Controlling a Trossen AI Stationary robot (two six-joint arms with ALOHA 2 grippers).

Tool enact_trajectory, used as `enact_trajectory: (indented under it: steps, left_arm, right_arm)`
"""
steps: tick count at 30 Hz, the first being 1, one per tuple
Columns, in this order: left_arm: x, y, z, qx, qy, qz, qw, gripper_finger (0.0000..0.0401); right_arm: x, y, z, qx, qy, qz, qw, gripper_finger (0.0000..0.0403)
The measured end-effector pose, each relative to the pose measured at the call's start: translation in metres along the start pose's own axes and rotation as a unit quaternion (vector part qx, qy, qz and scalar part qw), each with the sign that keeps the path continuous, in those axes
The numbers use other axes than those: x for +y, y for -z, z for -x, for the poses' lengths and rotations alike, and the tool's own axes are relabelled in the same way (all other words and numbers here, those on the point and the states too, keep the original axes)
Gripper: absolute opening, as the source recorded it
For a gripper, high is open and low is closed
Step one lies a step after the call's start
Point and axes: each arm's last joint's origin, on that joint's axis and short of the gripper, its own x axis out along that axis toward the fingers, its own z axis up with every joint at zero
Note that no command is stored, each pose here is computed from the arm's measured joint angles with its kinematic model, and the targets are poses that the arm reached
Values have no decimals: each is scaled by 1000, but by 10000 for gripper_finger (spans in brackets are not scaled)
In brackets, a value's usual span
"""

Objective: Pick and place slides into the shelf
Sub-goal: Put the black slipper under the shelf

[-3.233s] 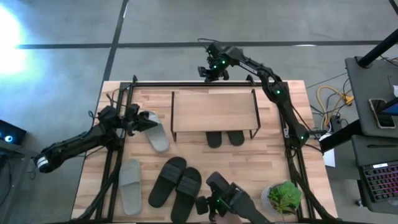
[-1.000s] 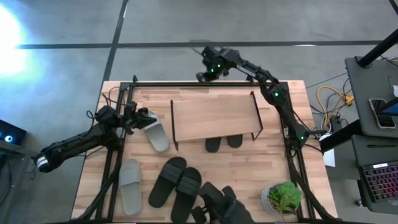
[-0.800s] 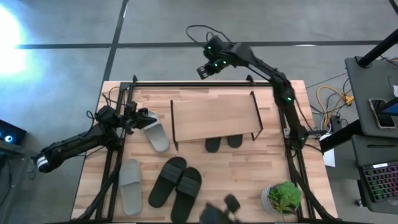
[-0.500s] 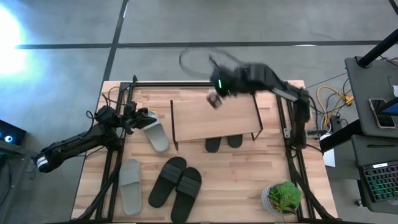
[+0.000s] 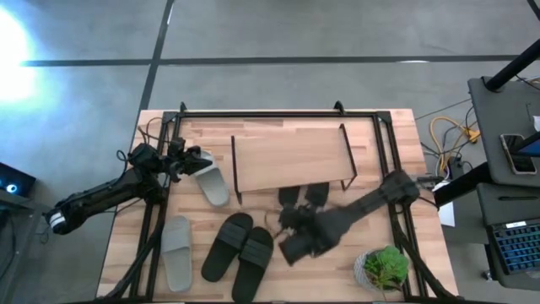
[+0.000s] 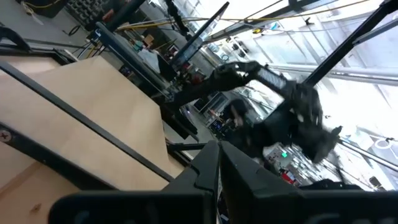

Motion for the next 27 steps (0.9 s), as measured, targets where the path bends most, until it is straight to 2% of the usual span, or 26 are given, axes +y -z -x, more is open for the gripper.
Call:
enact_trajectory:
  steps: [5, 9, 13, 18, 22, 27]
  left_arm:
    - [2, 5, 0, 55, 21, 16, 998, 0]
    - [13, 18, 1, 123, -3, 76, 989, 0]
    - [21, 25, 3, 135, -31, 95, 986, 0]
    - [30, 25, 1, 99, -96, 79, 987, 0]
    - [43, 29, -2, 94, -162, 102, 977, 0]
    - [49, 26, -10, 87, -161, 94, 979, 0]
  right_arm:
    - [38, 9, -44, 8, 10, 40, 999, 9]
    - [57, 7, -63, -18, 1, 96, 995, 9]
    - [67, 7, -86, -6, 11, 141, 990, 9]
    - [61, -4, -96, -5, 16, 120, 993, 9]
    - [54, -11, -102, -1, 20, 83, 996, 9]
    - [51, -17, -101, -6, 19, 61, 998, 9]
